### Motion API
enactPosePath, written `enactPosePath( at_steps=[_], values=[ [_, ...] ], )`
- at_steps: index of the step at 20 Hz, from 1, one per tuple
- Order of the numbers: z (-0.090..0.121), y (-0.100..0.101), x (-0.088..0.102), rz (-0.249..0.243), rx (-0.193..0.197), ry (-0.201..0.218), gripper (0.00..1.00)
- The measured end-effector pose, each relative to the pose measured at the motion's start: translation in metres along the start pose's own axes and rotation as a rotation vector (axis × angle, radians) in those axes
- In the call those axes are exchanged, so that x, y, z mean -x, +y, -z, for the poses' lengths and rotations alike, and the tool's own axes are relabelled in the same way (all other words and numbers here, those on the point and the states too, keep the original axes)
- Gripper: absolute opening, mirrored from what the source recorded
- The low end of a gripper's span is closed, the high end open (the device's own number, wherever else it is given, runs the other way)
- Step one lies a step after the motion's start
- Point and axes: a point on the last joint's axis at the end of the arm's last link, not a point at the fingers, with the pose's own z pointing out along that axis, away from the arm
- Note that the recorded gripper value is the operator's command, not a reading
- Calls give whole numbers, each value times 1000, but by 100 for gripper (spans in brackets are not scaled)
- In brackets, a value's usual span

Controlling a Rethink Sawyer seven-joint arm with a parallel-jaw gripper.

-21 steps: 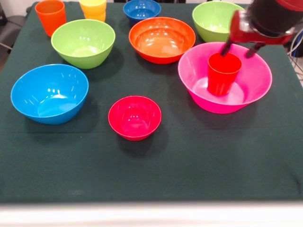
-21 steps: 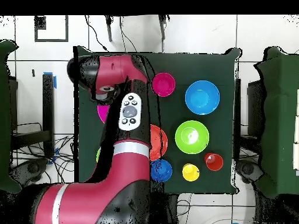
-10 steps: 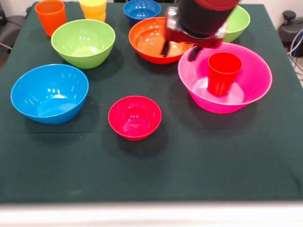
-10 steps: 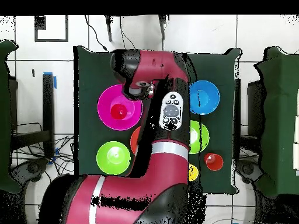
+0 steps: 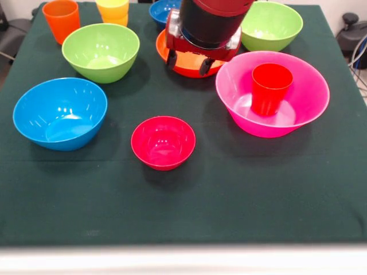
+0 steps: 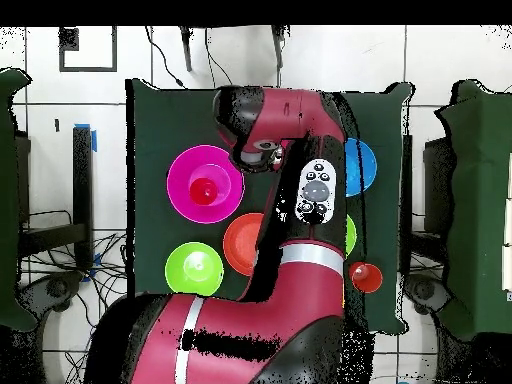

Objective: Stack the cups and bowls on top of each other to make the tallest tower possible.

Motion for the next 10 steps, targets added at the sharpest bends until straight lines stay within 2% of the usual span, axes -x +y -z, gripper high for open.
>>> enactPosePath(
  at_steps=[10],
  values=[
    [-4, 2, 0, 10, -7, 2, 100]
  ],
)
